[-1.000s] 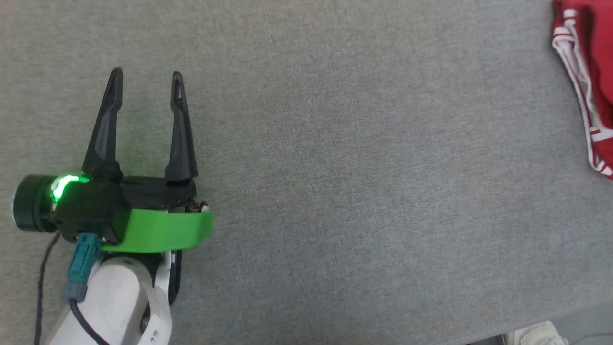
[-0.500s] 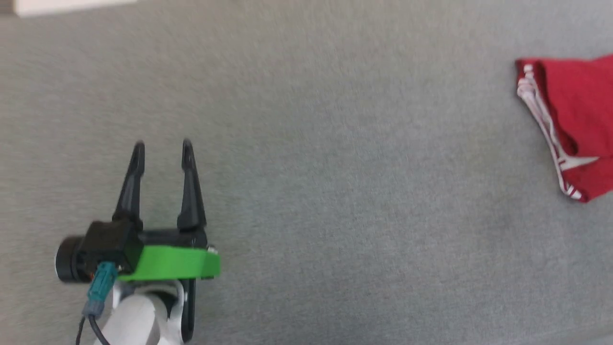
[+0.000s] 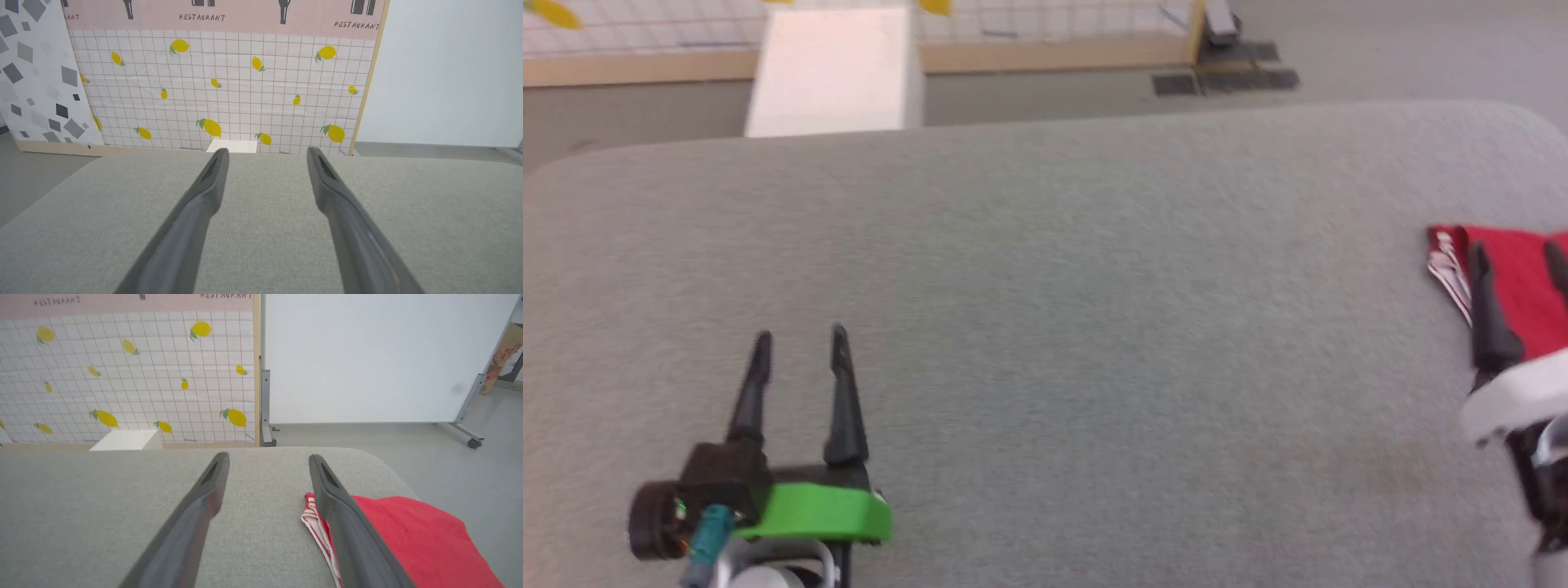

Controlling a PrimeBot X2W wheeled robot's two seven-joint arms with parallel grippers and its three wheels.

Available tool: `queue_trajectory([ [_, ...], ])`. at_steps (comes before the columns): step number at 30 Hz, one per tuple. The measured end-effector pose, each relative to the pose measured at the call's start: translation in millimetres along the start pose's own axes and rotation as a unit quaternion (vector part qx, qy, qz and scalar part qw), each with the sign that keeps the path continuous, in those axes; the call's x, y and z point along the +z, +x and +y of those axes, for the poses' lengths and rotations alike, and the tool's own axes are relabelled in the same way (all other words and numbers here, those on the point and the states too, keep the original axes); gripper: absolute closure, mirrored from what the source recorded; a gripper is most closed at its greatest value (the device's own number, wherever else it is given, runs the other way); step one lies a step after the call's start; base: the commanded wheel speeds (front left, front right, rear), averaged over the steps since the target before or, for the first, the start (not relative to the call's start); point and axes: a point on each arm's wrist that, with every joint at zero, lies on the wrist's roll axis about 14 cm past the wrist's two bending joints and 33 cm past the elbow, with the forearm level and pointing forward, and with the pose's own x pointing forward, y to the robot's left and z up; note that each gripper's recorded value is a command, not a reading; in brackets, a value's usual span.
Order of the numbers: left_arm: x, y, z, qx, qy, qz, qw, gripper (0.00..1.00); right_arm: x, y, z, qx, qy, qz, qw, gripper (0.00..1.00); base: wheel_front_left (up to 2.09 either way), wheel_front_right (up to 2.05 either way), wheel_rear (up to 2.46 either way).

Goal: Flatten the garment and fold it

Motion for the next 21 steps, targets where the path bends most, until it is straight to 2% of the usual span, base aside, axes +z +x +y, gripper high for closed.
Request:
queue_trajectory([
  [3,-5.0,-15.2,5.2,0.011,-0.004,0.014,1.000,0.00,-0.2,-11.5,23.9,0.013,0.015,-0.014,1.000,0.00,0.00,0.00,0.00],
  [8,-14.3,-32.7,14.8,0.030,-0.013,0.034,0.999,0.00,-4.9,-32.7,47.5,0.032,-0.002,-0.026,0.999,0.00,0.00,0.00,0.00],
  [13,-20.9,-45.6,16.5,0.035,-0.021,0.047,0.998,0.00,-16.0,-47.6,54.6,0.039,-0.031,-0.022,0.999,0.00,0.00,0.00,0.00],
  [21,-27.5,-50.2,13.1,0.027,-0.025,0.055,0.998,0.00,-31.3,-54.9,53.9,0.039,-0.026,-0.011,0.999,0.00,0.00,0.00,0.00],
])
